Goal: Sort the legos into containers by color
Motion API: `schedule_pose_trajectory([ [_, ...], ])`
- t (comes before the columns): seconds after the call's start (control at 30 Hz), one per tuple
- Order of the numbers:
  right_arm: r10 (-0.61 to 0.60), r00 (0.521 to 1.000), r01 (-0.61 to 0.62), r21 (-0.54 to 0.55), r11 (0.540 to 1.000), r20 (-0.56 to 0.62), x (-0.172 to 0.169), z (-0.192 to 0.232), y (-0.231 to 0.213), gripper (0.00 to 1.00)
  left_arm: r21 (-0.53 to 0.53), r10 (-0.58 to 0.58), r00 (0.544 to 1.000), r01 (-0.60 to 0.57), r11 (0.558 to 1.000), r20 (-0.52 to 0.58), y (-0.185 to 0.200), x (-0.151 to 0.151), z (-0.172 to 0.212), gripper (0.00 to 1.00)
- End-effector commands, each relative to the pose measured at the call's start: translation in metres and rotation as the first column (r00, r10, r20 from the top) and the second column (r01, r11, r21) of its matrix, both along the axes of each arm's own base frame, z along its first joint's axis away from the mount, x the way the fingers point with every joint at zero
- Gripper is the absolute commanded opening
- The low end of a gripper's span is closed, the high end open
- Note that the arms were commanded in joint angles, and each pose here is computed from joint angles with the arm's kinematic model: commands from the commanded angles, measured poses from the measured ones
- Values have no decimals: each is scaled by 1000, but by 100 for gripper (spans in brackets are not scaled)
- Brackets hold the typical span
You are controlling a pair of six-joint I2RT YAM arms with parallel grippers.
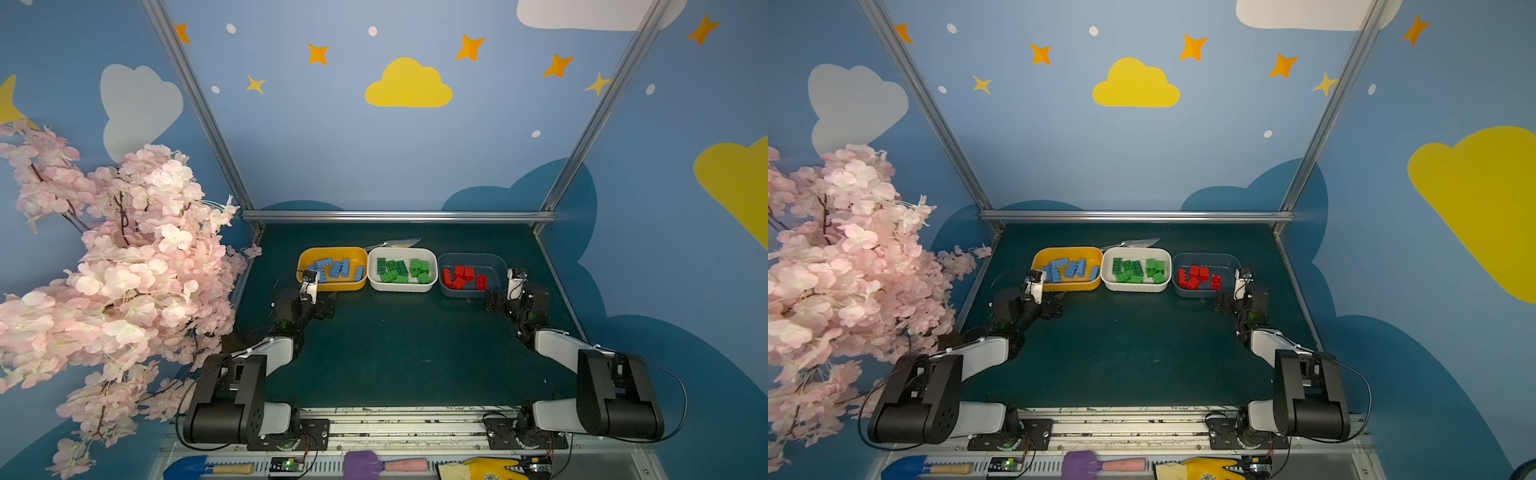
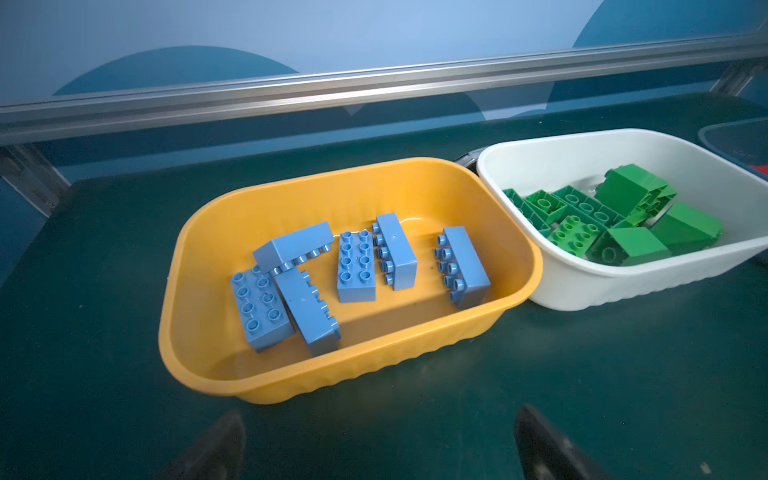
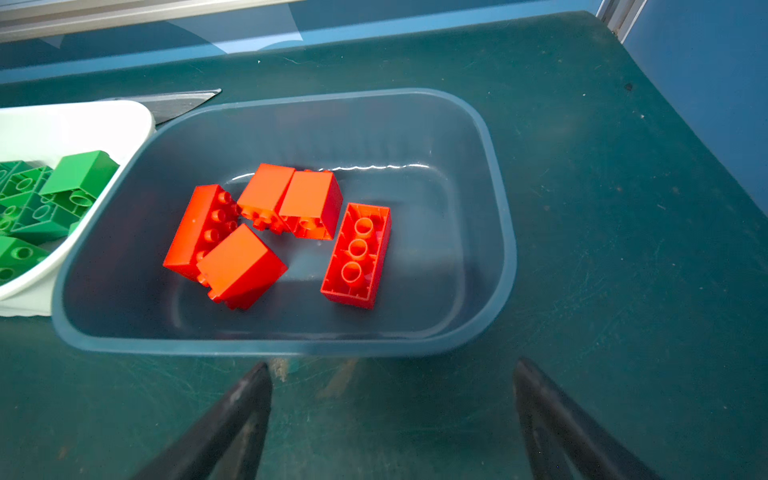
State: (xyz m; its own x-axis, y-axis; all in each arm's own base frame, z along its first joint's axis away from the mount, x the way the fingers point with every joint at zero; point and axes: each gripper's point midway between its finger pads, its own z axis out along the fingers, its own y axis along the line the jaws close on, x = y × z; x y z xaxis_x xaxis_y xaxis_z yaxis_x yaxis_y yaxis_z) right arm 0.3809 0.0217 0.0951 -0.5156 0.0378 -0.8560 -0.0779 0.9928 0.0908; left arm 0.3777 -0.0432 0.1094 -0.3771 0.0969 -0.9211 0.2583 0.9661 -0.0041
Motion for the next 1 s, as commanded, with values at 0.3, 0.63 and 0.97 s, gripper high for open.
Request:
schedule_pose_trajectory([
  [0.3,-36,999,36,-6,999,25,4,-6,-5,89,-9,-25,1000,25,1000,-14,-4,8,-9,100],
  [0.63,-39,999,39,2,999,3,6,-7,-4,89,-38,-6,997,3,999,-79,6,16,-14,100],
  [0.97,-53,998,53,-4,999,-31,11,-10,-7,89,-42,19,999,-21,999,-43,10,13,-16,100],
])
